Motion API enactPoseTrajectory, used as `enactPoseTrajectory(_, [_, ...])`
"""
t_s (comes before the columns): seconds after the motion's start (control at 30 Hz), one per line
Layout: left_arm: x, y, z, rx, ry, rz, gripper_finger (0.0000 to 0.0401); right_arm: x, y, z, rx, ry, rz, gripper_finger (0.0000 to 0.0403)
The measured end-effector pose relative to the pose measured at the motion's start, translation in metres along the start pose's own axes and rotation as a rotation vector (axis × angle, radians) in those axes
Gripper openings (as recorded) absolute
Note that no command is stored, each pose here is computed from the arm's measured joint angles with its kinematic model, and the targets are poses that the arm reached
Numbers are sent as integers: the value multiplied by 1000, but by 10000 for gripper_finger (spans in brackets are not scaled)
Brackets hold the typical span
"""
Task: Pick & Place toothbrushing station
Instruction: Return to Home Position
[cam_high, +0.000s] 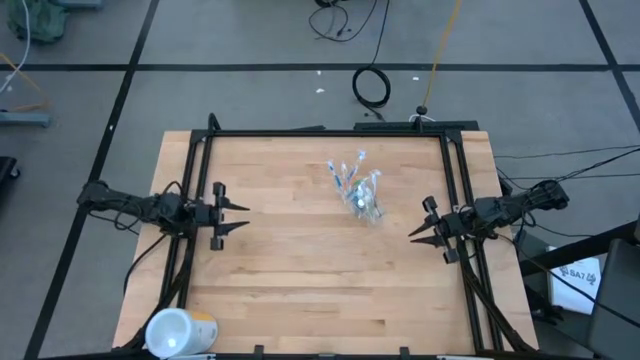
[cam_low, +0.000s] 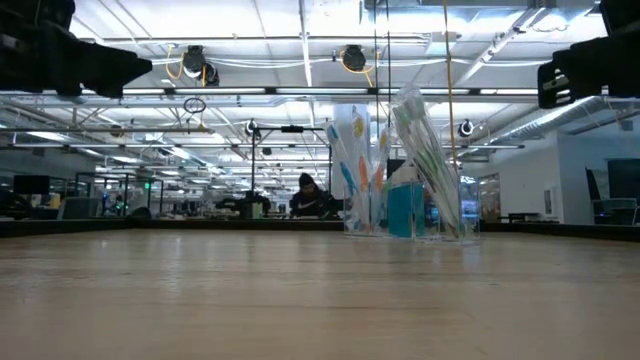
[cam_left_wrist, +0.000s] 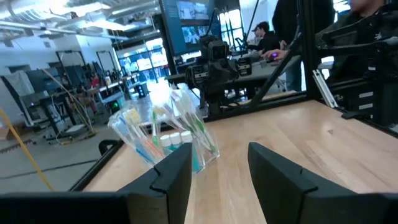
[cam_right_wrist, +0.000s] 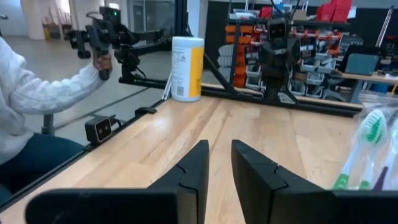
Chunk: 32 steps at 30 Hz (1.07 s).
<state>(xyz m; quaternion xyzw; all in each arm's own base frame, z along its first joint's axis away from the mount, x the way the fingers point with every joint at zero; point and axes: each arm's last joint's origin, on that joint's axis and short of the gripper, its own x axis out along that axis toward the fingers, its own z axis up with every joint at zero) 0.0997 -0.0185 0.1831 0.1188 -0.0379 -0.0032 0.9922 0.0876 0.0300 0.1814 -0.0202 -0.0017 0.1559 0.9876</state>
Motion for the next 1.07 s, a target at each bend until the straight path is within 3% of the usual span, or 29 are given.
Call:
enactPoseTrajectory(0.2, [1,-2,-9,-1,18,6,163,1,-1,-1,-30,2,-15,58])
enactPoseTrajectory(0.4, [1,0,-9,-1,21,16,163,3,-5,-10,-63,-13,-164,59])
enactPoseTrajectory(1.07, [1,0,-8,-28,12,19,163,4,-5,-6,-101,-71,-171,59])
